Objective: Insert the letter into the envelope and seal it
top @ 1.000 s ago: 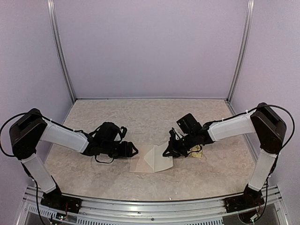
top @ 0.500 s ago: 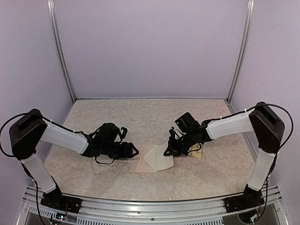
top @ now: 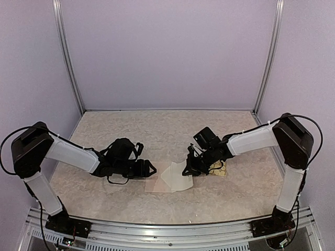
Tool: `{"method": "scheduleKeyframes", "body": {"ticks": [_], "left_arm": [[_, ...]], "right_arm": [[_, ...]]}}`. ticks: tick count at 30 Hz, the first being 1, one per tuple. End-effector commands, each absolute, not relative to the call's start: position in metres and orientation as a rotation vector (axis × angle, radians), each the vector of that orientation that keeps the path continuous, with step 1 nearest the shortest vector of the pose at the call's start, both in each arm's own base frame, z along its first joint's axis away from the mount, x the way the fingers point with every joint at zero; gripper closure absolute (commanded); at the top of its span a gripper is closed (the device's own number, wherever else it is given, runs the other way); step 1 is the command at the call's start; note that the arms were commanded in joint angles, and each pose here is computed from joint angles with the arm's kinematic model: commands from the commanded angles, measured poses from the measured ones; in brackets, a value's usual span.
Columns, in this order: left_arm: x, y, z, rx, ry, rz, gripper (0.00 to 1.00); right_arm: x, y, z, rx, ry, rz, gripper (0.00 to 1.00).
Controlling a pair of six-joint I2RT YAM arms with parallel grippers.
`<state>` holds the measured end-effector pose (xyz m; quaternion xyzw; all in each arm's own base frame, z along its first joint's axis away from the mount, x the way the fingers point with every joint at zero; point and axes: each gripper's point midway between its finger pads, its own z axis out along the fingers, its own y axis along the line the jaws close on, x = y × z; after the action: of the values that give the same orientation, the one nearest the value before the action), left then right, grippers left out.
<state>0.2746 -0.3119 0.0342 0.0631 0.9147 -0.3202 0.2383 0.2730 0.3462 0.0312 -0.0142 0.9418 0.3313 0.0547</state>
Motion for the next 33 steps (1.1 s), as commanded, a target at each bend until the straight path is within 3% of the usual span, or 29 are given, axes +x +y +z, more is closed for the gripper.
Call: {"method": "scheduleKeyframes", "body": {"ticks": [1,33], "left_arm": [[0.253,-0.304,0.005,0.18,2.62,-0.844,0.32],[0.247,-0.313,0.008,0.194,2.602,-0.87,0.33]], "right_arm": [[0.278,0.356,0.031,-0.059,2.848,1.029,1.0],[0.269,0.375,0.031,-0.053,2.821,1.174,1.0]]}}
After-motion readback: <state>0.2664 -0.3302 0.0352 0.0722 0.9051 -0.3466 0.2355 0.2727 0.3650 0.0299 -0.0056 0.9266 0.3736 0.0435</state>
